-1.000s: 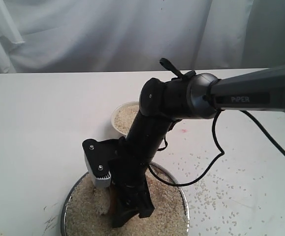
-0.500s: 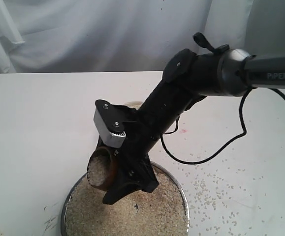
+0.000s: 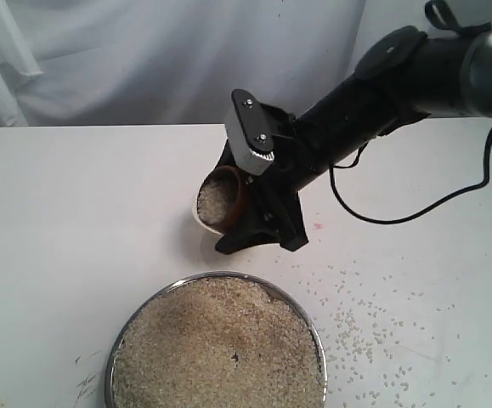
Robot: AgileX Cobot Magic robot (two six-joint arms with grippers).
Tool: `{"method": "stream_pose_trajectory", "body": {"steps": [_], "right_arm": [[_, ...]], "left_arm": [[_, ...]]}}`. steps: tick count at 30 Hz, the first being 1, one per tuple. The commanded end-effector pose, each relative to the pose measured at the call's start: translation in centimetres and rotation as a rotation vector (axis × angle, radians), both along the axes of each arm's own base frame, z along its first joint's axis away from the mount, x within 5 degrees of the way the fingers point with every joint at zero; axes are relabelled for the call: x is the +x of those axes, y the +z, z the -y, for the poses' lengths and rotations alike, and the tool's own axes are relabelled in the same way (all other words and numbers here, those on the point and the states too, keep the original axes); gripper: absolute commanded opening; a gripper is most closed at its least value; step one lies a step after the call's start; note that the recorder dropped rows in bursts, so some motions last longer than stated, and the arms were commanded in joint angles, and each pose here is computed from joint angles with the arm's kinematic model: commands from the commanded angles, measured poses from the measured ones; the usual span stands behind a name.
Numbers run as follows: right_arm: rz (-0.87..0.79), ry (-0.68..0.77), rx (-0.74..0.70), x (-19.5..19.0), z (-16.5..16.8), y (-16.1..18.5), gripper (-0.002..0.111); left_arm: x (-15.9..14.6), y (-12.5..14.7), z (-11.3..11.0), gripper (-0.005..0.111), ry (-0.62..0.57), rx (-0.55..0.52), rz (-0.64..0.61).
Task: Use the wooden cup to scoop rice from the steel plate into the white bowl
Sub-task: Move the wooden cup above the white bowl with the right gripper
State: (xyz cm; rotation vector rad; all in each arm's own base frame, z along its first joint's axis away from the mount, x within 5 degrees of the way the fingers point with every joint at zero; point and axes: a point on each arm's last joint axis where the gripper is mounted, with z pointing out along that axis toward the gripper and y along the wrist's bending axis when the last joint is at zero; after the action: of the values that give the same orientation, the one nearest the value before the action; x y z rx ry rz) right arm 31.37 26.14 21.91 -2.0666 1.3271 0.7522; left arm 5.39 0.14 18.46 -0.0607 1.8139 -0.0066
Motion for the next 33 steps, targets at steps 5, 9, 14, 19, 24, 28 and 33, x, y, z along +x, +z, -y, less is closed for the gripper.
{"method": "stream_pose_trajectory", "body": {"steps": [5, 9, 14, 19, 24, 28, 33], "right_arm": [[0.220, -0.096, -0.066, 3.0, 1.1, 3.0, 0.000], [0.278, -0.124, -0.086, 3.9, 1.6, 3.7, 0.000], [0.310, -0.171, -0.079, 5.5, 2.3, 3.9, 0.000], [0.332, -0.191, -0.077, 7.7, 2.3, 3.4, 0.000], [0.340, -0.198, -0.091, 9.7, 1.6, 2.0, 0.000], [0.368, -0.187, -0.163, 10.9, 1.6, 0.5, 0.000], [0.410, -0.133, -0.253, 11.1, 1.6, -0.7, 0.000]], "left_arm": [[0.0, 0.0, 0.0, 0.000, 0.002, 0.001, 0.013], [0.0, 0.0, 0.0, 0.000, 0.002, 0.001, 0.013], [0.0, 0.0, 0.0, 0.000, 0.002, 0.001, 0.013], [0.0, 0.0, 0.0, 0.000, 0.002, 0.001, 0.013], [0.0, 0.0, 0.0, 0.000, 0.002, 0.001, 0.013], [0.0, 0.0, 0.0, 0.000, 0.002, 0.001, 0.013], [0.0, 0.0, 0.0, 0.000, 0.002, 0.001, 0.013]]}}
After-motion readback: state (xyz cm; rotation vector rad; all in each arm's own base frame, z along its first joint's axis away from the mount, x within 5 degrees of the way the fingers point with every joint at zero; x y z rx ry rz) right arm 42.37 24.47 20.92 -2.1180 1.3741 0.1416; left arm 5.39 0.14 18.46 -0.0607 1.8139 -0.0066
